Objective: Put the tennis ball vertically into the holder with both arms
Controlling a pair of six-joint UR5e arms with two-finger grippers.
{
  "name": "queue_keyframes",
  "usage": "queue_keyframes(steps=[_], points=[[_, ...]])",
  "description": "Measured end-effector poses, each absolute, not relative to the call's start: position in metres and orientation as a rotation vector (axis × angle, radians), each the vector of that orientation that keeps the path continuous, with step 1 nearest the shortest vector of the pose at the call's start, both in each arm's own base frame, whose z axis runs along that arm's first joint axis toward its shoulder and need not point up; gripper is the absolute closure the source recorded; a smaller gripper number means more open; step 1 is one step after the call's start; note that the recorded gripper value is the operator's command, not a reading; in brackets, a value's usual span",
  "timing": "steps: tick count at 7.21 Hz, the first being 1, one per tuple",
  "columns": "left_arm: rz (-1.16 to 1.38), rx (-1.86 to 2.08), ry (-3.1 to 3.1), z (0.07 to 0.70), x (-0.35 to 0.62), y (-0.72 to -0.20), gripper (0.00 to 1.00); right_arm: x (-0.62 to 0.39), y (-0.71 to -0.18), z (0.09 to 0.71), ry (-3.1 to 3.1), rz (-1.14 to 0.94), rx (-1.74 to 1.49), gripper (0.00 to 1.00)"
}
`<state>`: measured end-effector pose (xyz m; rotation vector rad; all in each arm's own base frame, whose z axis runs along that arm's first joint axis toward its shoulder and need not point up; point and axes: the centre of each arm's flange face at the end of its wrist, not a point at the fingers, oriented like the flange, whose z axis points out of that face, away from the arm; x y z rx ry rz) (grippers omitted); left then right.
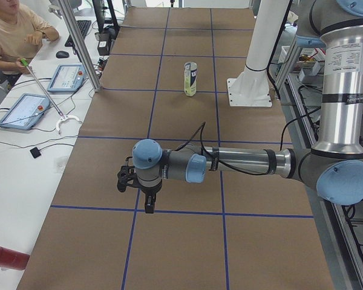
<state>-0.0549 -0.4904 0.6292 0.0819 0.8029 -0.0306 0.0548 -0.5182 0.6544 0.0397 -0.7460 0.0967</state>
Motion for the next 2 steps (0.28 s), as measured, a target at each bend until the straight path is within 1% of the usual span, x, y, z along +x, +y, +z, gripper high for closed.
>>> queue_keyframes(steps=[2], points=[[-0.029,0.084,0.806,0.6279,-0.0547,-0.4907,0.0,0.0547,-0.5176,0.6555,-0.746,0.102,0.036,0.0]])
